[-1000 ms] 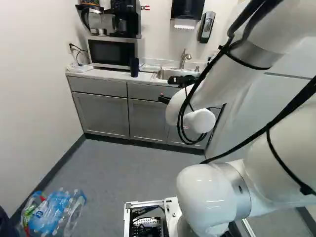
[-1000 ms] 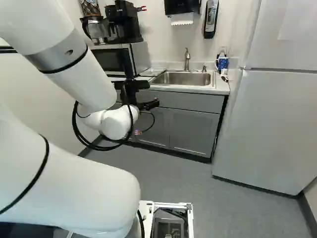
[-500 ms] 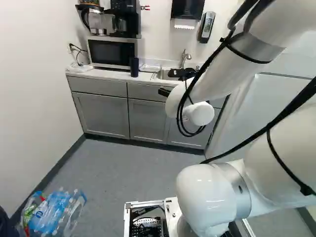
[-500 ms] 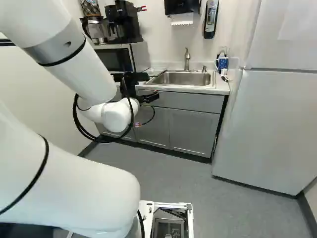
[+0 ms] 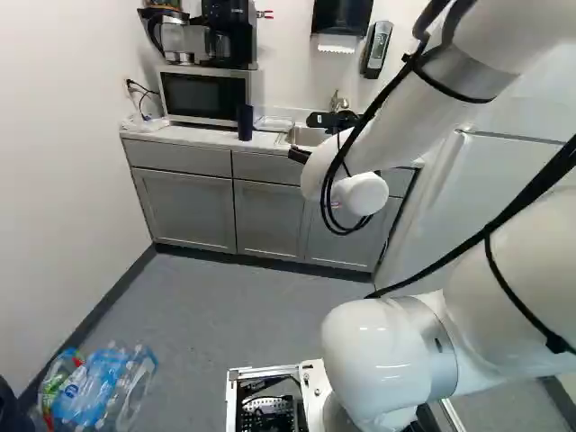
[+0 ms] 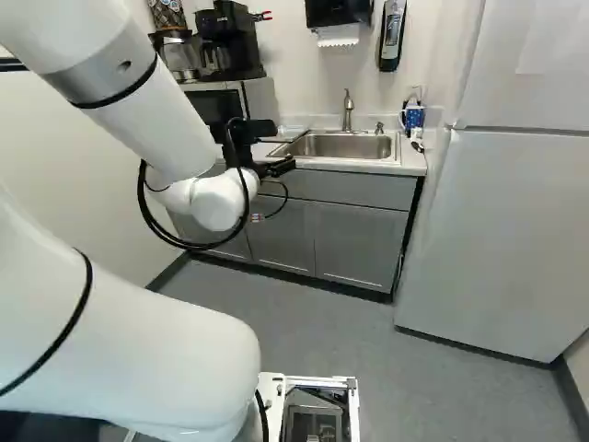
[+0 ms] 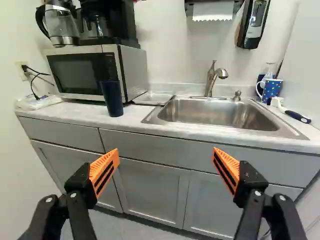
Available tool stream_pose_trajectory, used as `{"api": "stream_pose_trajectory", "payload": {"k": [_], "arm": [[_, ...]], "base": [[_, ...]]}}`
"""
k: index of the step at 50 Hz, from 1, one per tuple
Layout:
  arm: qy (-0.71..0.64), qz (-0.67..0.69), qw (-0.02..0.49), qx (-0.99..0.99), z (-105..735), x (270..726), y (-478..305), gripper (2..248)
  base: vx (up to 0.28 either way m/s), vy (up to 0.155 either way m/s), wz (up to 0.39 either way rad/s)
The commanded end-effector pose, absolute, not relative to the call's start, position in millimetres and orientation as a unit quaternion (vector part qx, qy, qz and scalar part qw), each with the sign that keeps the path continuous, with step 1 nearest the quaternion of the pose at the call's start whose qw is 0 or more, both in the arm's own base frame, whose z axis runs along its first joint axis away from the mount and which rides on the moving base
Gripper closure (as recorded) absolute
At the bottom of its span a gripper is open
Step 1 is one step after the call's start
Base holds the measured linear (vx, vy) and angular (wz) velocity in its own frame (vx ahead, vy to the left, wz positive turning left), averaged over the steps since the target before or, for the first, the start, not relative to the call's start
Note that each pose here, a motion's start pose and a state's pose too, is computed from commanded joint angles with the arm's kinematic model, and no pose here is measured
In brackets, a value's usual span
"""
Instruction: Rinse the cup and place it in the tray
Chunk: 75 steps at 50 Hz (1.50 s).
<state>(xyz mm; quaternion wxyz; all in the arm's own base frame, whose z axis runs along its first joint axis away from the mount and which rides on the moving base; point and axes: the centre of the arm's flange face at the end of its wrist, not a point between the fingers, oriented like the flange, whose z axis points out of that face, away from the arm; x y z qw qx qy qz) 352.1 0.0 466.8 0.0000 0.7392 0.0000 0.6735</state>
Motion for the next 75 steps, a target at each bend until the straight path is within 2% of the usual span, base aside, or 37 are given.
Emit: {"api": "stream_pose_trajectory", "payload": {"k": [75], "arm": [[0.0, 0.689, 0.0, 0.724, 536, 399, 0, 3]], "base": [[0.0, 0.0, 0.0]]}}
